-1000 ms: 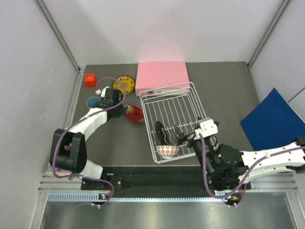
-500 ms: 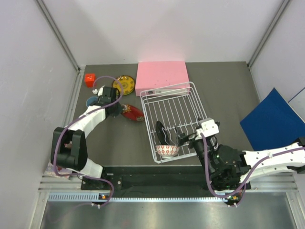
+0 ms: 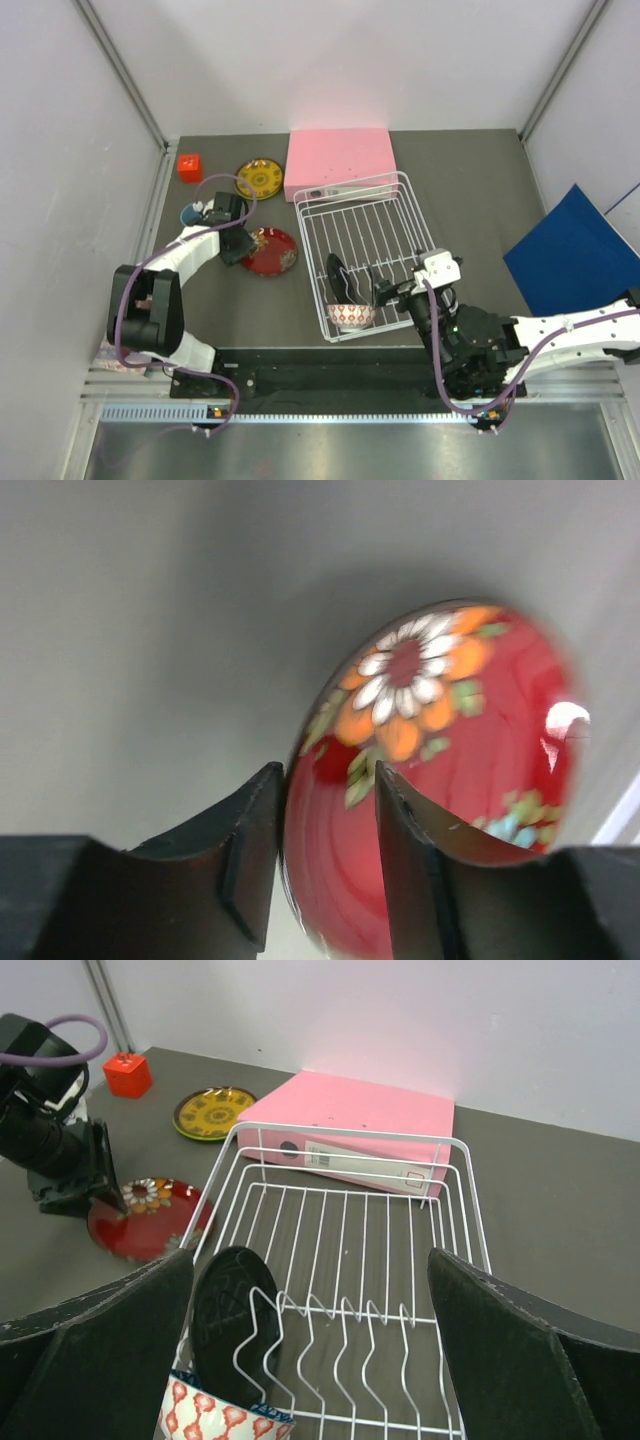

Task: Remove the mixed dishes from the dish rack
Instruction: Place the plate at the center of the board, then pick up the plate from the dish rack.

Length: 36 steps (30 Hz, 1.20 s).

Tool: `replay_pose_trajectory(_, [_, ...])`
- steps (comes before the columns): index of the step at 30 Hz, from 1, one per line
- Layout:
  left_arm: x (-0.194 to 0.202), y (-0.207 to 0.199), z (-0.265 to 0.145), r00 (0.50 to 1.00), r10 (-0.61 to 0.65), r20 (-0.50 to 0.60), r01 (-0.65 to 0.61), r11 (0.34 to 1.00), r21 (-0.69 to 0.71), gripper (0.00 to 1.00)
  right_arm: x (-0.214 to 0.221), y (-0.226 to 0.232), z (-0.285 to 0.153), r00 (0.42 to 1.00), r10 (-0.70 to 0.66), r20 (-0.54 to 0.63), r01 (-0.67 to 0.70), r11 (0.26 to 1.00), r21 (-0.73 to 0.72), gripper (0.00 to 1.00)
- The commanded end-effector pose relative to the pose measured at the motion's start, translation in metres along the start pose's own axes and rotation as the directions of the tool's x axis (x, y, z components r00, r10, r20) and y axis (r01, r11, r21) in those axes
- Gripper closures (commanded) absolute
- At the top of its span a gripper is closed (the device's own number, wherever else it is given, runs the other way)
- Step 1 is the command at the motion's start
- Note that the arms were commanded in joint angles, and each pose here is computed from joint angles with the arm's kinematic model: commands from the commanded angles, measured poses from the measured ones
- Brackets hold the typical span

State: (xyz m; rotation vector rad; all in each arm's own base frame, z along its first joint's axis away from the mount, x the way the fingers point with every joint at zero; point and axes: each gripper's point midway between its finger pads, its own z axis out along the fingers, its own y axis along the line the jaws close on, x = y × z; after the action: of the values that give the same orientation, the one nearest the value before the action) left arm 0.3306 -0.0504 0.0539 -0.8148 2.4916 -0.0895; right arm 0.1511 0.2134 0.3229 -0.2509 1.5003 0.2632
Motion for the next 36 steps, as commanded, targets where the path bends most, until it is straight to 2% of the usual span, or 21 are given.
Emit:
replay_pose_trajectory(1, [0.018, 0.027, -0.001, 0.996, 0.052, -0.067, -0.058, 0.994, -0.088, 0.48, 0.000, -0.005, 0.000, 0.999, 0.033, 0.001, -0.033, 0.999, 0.017, 0.00])
replay_pose_trajectory(8, [0.013, 0.024, -0.019, 0.995, 0.053, -0.079, -0.060, 0.994, -0.088, 0.27, 0.002, -0.003, 0.001, 1.000, 0.024, -0.002, -0.024, 1.000, 0.016, 0.00])
replay_pose_trajectory(11, [0.012, 0.024, -0.031, 0.995, 0.055, -0.088, -0.062, 0.994, -0.087, 0.25, 0.004, 0.000, 0.001, 1.000, 0.019, -0.003, -0.019, 1.000, 0.011, 0.00])
replay_pose_trajectory(15, [0.005, 0.013, -0.053, 0.997, 0.048, -0.052, -0.049, 0.999, -0.011, 0.24, 0.005, 0.004, 0.002, 1.000, 0.007, -0.005, -0.007, 1.000, 0.006, 0.00])
replay_pose_trajectory(22, [-0.024, -0.018, -0.112, 0.997, 0.038, 0.067, -0.046, 0.990, 0.134, 0.20, 0.005, 0.018, 0.007, 0.999, -0.032, -0.004, 0.032, 0.999, -0.030, 0.00])
replay_pose_trajectory(29, [-0.030, -0.063, -0.166, 0.983, 0.017, 0.181, -0.083, 0.927, 0.367, 0.20, 0.015, 0.050, 0.035, 0.996, -0.067, -0.052, 0.061, 0.993, -0.103, 0.00])
replay_pose_trajectory(30, [-0.031, -0.064, -0.172, 0.978, 0.009, 0.208, -0.089, 0.920, 0.381, 0.20, 0.031, 0.058, 0.040, 0.988, -0.130, -0.085, 0.119, 0.985, -0.124, 0.00])
replay_pose_trajectory(32, [-0.027, -0.066, -0.172, 0.974, 0.029, 0.224, -0.115, 0.916, 0.384, 0.20, 0.038, 0.072, 0.050, 0.982, -0.154, -0.111, 0.133, 0.975, -0.177, 0.00])
replay_pose_trajectory(33, [-0.026, -0.066, -0.172, 0.973, 0.036, 0.229, -0.123, 0.916, 0.381, 0.20, 0.057, 0.082, 0.054, 0.962, -0.231, -0.146, 0.200, 0.959, -0.200, 0.00])
replay_pose_trajectory(36, [-0.022, -0.067, -0.170, 0.971, 0.060, 0.229, -0.145, 0.915, 0.376, 0.20, 0.080, 0.102, 0.065, 0.916, -0.361, -0.177, 0.315, 0.918, -0.240, 0.01])
